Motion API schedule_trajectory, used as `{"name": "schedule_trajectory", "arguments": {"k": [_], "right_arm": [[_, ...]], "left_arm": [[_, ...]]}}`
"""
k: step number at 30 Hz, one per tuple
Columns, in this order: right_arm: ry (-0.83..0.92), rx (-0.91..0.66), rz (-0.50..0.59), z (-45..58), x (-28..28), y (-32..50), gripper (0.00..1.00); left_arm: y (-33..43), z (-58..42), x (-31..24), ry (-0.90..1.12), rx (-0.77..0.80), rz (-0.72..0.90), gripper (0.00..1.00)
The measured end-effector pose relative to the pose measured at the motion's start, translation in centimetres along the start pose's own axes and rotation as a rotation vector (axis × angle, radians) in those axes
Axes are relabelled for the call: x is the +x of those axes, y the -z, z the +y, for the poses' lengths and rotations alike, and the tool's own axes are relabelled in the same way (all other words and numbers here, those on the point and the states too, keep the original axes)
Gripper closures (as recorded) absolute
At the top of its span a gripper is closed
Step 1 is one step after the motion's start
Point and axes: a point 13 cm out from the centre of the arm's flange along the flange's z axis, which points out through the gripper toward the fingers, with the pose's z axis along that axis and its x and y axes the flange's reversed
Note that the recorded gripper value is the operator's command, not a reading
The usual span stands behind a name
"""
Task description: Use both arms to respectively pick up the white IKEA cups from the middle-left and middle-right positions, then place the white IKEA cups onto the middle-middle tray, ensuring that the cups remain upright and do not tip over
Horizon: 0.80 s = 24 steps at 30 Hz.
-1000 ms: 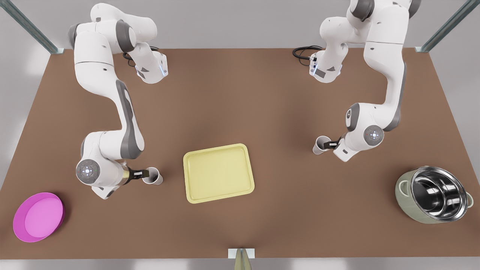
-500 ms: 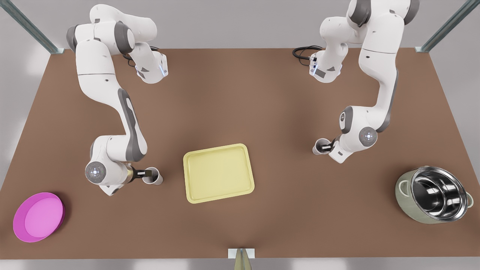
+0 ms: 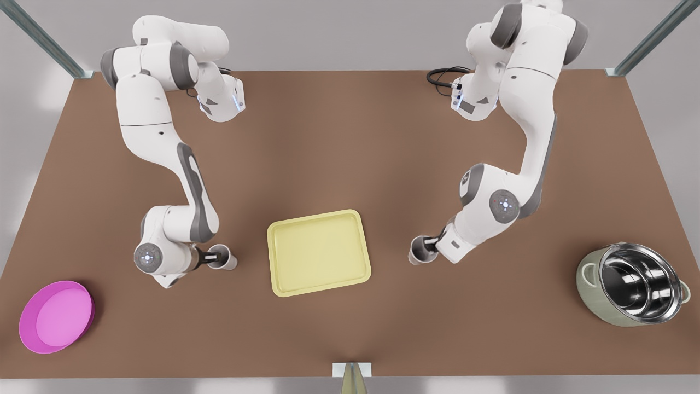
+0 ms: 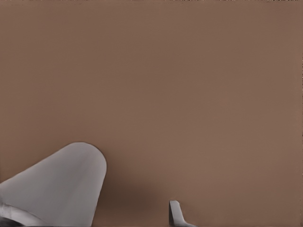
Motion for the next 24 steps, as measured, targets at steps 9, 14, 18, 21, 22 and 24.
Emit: {"name": "schedule_trajectory", "arguments": {"k": [9, 14, 18, 21, 22, 24], "right_arm": [[0.022, -0.007, -0.037, 0.5, -1.0, 1.9, 0.79], [0.079, -0.058, -0.091, 6.0, -1.8, 5.3, 0.79], [0.108, -0.116, -0.114, 10.6, -1.7, 6.8, 0.79], [0.167, -0.129, -0.130, 15.9, -1.5, 7.1, 0.79], [0.197, -0.128, -0.134, 18.2, -1.1, 6.9, 0.79], [0.240, -0.128, -0.150, 21.6, -0.9, 6.7, 0.79]], "left_arm": [[-8.4, -14.3, 3.8, -0.016, -0.012, -0.028, 0.79], [-11.9, -16.8, 5.2, 0.079, -0.017, -0.020, 0.79], [-14.0, -17.3, 5.8, 0.170, -0.017, -0.015, 0.79], [-15.7, -17.0, 6.1, 0.239, -0.019, -0.012, 0.79], [-15.9, -17.0, 6.1, 0.258, -0.018, -0.013, 0.79], [-16.1, -17.5, 6.4, 0.290, -0.013, -0.016, 0.53]]}}
